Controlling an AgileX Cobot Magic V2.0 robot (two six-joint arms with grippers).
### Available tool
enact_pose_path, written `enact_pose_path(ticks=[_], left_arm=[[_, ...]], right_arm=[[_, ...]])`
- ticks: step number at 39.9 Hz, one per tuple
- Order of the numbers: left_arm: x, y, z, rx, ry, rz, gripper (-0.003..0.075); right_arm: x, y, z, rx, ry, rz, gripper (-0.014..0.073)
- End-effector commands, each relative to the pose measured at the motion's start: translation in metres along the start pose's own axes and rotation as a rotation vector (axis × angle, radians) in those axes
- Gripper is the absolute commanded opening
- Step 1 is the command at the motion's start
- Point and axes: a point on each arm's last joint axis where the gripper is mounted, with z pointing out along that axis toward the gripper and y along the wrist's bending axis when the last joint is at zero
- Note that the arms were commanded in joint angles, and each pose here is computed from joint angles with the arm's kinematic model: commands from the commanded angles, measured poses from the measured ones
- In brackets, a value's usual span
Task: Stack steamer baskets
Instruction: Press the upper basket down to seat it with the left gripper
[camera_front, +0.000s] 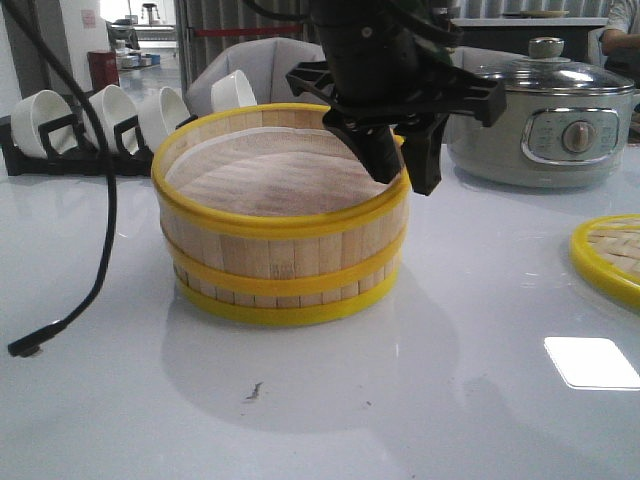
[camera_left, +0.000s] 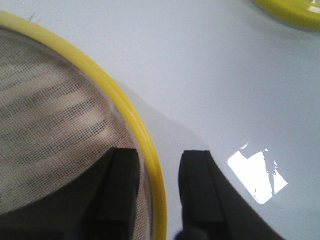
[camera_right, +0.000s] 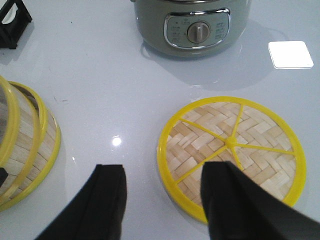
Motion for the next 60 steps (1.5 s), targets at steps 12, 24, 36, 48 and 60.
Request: enact_pose_path(ticks=[12, 24, 36, 48, 60], left_arm=[[-0.011, -0.004, -0.020, 0.009, -0.075, 0.008, 0.0291], [-0.008, -0.003, -0.009, 0.007, -0.047, 0.008, 0.0291], [-0.011, -0.003, -0.010, 0.004, -0.067, 0.012, 0.0080], [-0.015, 0.000, -0.015, -0.040, -0.091, 0.047, 0.0091], [-0.025, 0.001, -0.026, -0.055, -0.135, 0.059, 0.0090]], right_arm=[[-0.019, 0.002, -0.008, -0.006, -0.118, -0.006, 0.0445], [-0.019, 0.002, -0.008, -0.006, -0.118, -0.006, 0.0445], [-0.019, 0.002, -0.008, -0.007, -0.121, -0.006, 0.0445], [-0.019, 0.002, -0.008, -0.007, -0.122, -0.006, 0.0445], [-0.019, 0.002, -0.008, -0.007, -0.122, -0.006, 0.0445]])
